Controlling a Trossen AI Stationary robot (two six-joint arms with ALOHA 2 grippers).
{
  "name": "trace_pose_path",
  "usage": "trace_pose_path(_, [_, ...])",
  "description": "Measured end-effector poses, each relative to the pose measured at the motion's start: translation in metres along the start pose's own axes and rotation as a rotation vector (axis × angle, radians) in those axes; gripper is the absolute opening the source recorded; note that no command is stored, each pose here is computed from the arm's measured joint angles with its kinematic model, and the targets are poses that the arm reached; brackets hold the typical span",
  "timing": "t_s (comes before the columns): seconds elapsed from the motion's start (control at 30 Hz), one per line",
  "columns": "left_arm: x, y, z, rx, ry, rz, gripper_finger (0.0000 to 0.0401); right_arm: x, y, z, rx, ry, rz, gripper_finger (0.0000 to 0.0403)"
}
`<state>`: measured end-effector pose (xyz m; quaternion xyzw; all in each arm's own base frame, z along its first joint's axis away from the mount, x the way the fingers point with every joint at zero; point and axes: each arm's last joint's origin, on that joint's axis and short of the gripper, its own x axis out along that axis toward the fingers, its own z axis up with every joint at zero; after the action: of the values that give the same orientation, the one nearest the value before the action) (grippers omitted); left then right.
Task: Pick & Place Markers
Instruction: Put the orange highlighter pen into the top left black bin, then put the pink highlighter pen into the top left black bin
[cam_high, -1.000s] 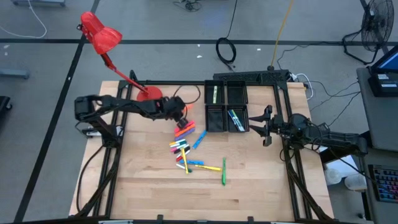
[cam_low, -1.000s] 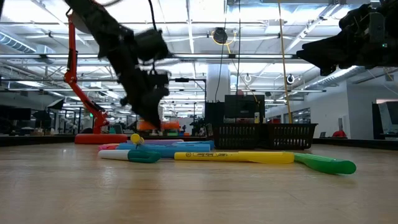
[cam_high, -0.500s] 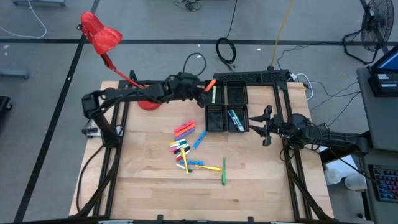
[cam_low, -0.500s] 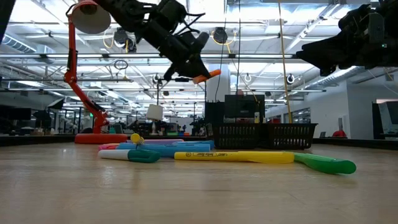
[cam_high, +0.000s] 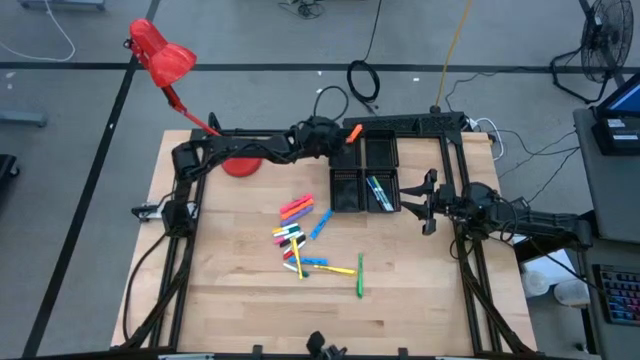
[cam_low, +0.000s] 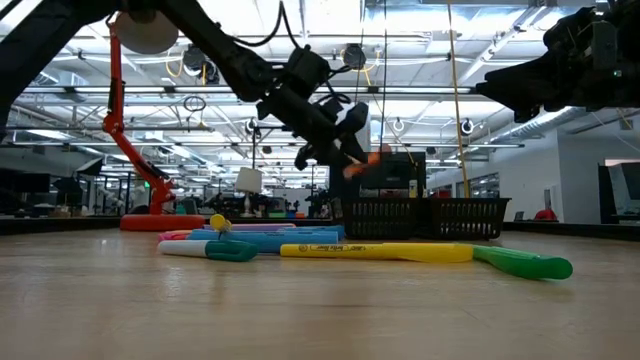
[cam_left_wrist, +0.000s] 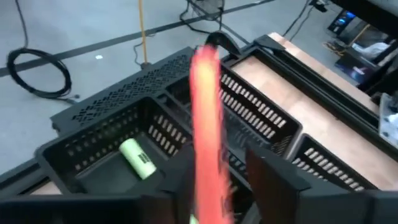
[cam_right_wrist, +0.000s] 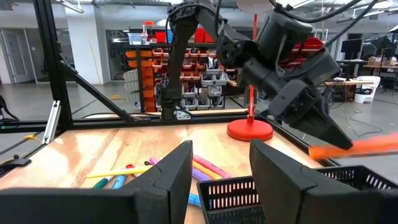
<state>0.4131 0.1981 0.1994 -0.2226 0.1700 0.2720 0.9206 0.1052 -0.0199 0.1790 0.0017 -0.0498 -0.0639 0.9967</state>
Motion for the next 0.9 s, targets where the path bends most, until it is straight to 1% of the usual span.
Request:
trace_pose_path(0.07, [0.001, 0.003, 0.000, -0.002, -0.001, 0.019, 0.0167, 0.000, 0.000, 0.000, 0.000, 0.000, 0.000, 0.0146])
trace_pose_path(0.17, [0.001, 0.008, 0.001, -0.005, 0.003, 0.036, 0.0186, 0.000, 0.000, 0.000, 0.000, 0.001, 0.000, 0.0146])
trace_pose_path(0.33, [-0.001, 0.010, 0.004, 0.022, -0.003, 0.031, 0.0195, 0.000, 0.000, 0.000, 0.000, 0.001, 0.000, 0.0146])
trace_pose_path(0.43, [-0.003, 0.009, 0.007, 0.050, 0.015, -0.026, 0.0194, 0.000, 0.000, 0.000, 0.000, 0.000, 0.000, 0.0146])
trace_pose_path(0.53, [-0.008, 0.004, 0.011, 0.124, 0.035, -0.135, 0.0188, 0.000, 0.000, 0.000, 0.000, 0.001, 0.000, 0.0146])
trace_pose_path(0.63, [-0.017, -0.001, 0.015, 0.227, 0.064, -0.209, 0.0178, 0.000, 0.000, 0.000, 0.000, 0.001, 0.000, 0.0146])
trace_pose_path(0.77, [-0.039, -0.010, 0.018, 0.358, 0.156, -0.236, 0.0159, 0.000, 0.000, 0.000, 0.000, 0.001, 0.000, 0.0146])
trace_pose_path(0.9, [-0.068, -0.020, 0.019, 0.427, 0.283, -0.222, 0.0139, 0.000, 0.000, 0.000, 0.001, 0.003, 0.000, 0.0146])
